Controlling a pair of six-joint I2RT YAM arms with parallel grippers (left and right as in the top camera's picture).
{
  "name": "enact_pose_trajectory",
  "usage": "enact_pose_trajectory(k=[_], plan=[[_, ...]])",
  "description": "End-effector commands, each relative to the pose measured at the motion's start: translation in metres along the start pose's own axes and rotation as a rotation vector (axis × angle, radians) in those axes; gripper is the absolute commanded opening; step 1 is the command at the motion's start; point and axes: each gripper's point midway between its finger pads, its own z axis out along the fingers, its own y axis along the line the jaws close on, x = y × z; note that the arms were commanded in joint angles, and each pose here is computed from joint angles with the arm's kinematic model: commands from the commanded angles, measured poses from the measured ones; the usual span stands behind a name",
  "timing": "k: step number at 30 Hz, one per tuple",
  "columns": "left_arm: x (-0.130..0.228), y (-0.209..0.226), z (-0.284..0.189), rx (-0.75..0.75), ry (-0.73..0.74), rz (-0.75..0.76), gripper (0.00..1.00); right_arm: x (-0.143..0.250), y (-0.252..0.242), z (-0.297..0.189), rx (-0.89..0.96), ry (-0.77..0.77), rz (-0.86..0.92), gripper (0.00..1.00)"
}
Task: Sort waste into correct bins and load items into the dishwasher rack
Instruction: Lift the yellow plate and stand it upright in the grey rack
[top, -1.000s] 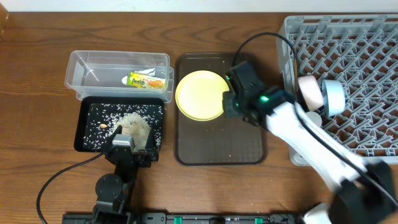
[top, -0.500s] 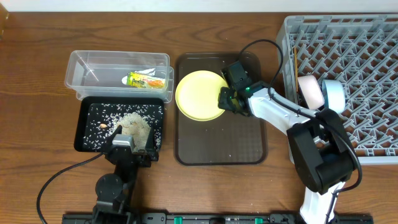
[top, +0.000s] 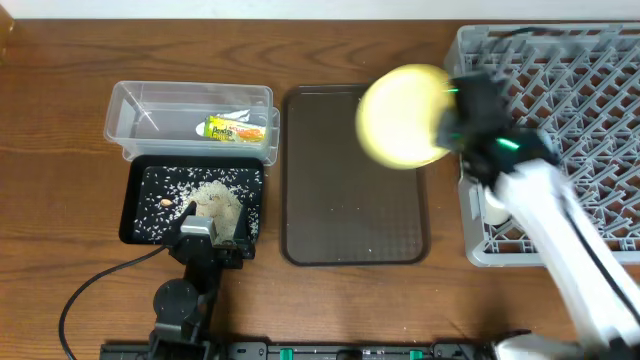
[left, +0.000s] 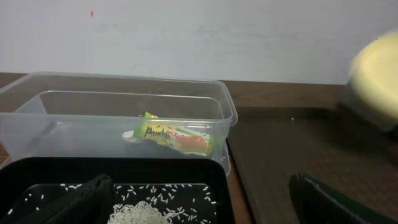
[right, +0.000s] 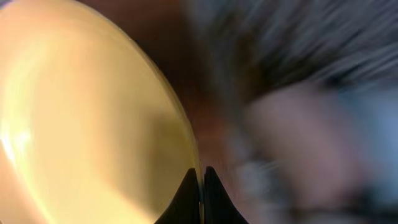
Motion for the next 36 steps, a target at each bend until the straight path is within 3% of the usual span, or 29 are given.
enact_pose_trajectory(k=[1,4,7,15,20,27,36], plan=[[0.016,0.005,0.001,-0.019,0.047,0.018,0.92,-0.052,-0.087,-0.059,0.387,-0.239,-0.11,0.01],[0.016,0.005,0.001,-0.019,0.047,0.019,0.92,-0.071,-0.148,-0.105,0.683,-0.323,-0.111,0.01],[0.016,0.005,0.001,-0.019,0.047,0.018,0.92,-0.073,-0.177,-0.115,0.81,-0.295,-0.137,0.01],[0.016,0.005,0.001,-0.019,0.047,0.019,0.92,-0.063,-0.222,-0.07,0.964,-0.129,-0.158,0.01],[0.016,0.005,0.001,-0.019,0.047,0.018,0.93,-0.063,-0.238,-0.03,1.049,-0.017,-0.271,0.01],[0.016,0.005,0.001,-0.019,0.047,0.019,0.92,-0.053,-0.227,0.019,1.024,0.071,-0.388,0.01],[0.016,0.005,0.001,-0.019,0.047,0.018,0.92,-0.042,-0.168,0.053,0.858,0.073,-0.529,0.01]])
